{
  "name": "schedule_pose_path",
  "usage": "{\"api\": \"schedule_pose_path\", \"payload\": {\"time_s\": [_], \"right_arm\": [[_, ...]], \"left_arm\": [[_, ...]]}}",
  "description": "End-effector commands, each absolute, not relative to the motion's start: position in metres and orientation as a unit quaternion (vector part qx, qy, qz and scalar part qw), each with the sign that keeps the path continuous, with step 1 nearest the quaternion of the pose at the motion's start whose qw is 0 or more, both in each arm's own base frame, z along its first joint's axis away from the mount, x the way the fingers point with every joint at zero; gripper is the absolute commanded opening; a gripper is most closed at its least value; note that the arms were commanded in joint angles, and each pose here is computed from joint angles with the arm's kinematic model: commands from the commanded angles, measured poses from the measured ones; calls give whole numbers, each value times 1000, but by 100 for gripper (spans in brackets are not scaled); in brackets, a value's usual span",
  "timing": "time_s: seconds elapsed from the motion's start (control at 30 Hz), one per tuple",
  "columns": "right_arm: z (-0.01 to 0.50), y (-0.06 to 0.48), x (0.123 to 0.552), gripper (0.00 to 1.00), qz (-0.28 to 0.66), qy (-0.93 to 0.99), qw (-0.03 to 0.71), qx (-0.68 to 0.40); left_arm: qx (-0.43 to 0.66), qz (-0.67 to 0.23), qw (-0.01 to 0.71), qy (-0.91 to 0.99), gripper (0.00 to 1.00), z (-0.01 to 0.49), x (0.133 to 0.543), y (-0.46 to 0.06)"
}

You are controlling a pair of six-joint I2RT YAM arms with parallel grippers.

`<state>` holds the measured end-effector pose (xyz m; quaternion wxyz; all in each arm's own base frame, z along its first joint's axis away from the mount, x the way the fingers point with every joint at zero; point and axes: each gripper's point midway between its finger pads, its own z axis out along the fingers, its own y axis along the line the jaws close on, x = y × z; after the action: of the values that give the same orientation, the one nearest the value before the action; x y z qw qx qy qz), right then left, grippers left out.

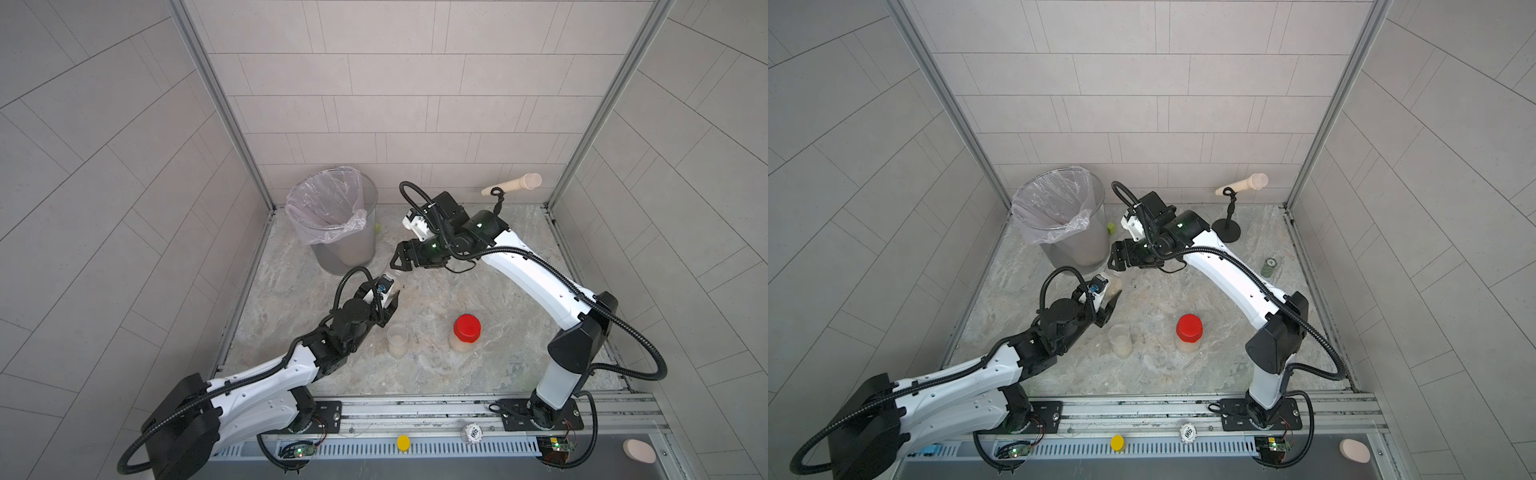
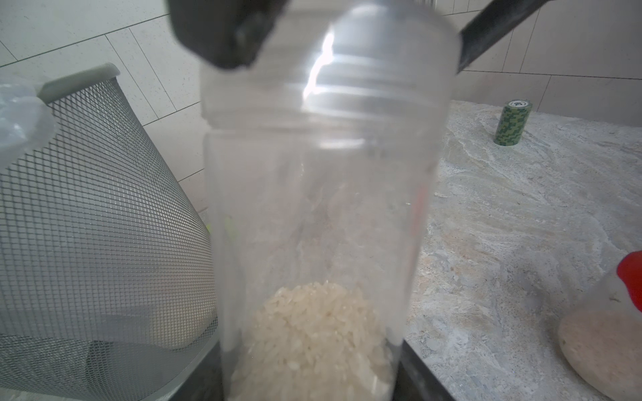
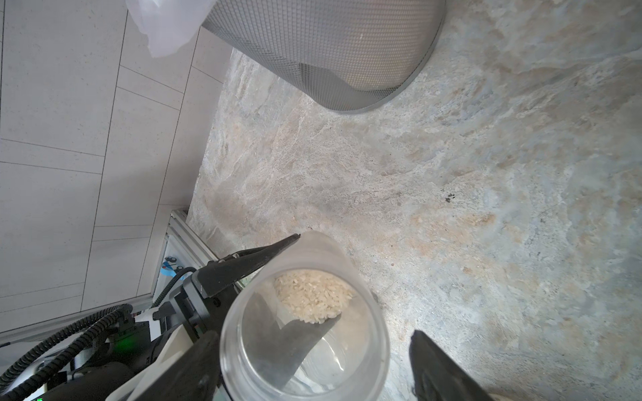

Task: Empty moldy rice from jars
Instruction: Unscrew the lid from the jar.

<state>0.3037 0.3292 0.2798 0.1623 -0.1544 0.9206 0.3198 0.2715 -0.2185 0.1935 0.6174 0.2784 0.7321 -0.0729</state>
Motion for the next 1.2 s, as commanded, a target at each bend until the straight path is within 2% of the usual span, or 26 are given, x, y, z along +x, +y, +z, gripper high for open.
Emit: {"api": "schedule_pose_path", "payload": {"time_s": [0.0, 0.67, 0.83, 0.93, 1.17], "right_arm": [[282, 335, 297, 86, 322, 919, 156, -169], [280, 338, 301, 72, 316, 917, 159, -184], [285, 337, 302, 72, 319, 915, 163, -187], [288, 337, 302, 79, 319, 914, 164, -190], [286, 336, 302, 79, 314, 915, 162, -192]], "left_arm": [[261, -80, 644, 715, 0, 213, 274, -217], [270, -83, 632, 722, 0, 205, 270, -217], [273, -85, 625, 726, 0, 199, 268, -216], [272, -86, 624, 727, 0, 198, 267, -215], [269, -85, 627, 726, 0, 200, 268, -214]]}}
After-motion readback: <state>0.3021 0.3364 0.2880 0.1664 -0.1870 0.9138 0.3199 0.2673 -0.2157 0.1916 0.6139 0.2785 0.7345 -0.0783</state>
